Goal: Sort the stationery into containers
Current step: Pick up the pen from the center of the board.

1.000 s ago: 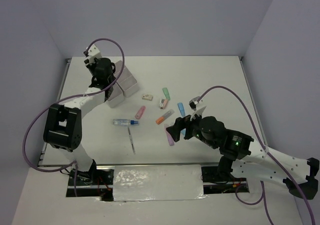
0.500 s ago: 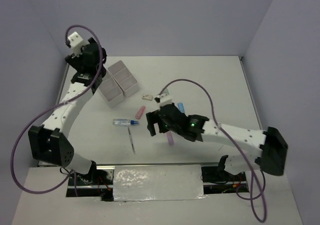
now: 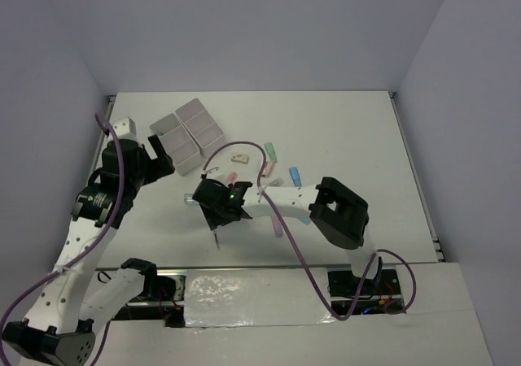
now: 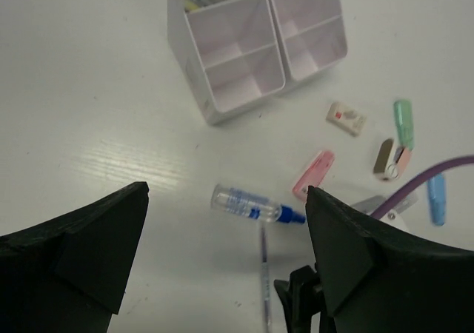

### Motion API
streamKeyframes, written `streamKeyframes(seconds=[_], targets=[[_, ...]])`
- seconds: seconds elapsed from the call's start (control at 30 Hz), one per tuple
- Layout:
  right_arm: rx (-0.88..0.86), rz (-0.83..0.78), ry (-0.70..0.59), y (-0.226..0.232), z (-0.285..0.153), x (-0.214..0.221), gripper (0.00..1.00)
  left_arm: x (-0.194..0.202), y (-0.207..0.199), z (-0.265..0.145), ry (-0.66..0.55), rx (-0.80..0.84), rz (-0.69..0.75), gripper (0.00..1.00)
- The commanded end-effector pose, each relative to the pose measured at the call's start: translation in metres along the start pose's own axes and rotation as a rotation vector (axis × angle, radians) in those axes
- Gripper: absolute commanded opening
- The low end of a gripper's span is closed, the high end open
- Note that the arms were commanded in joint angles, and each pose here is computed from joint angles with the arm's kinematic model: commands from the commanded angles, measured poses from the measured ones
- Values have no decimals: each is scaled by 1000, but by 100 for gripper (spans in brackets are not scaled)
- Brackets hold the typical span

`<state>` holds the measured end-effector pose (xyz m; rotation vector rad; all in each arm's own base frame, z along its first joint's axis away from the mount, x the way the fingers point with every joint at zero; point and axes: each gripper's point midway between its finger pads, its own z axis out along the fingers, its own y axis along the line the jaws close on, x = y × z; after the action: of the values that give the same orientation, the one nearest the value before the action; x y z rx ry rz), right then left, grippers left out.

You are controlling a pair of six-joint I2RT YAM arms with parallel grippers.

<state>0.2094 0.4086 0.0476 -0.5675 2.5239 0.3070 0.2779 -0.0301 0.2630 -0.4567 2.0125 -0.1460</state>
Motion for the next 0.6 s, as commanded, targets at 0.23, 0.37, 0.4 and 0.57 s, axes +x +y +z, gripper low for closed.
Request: streamKeyframes(seconds=[0.23,0.37,0.4,0.57], targets=[[17,-27,38,25,8,5,66,16,31,-27,-89,-15,36,99],[67,-54,78,21,19,18,62,14,34,-32,-112,-15,23,99],[73,-65,88,22,20,22,62,14,34,-33,-116,-15,22,99],[63,-87,131,25,25,34,46,13,34,-35,-123,-6,25,99]])
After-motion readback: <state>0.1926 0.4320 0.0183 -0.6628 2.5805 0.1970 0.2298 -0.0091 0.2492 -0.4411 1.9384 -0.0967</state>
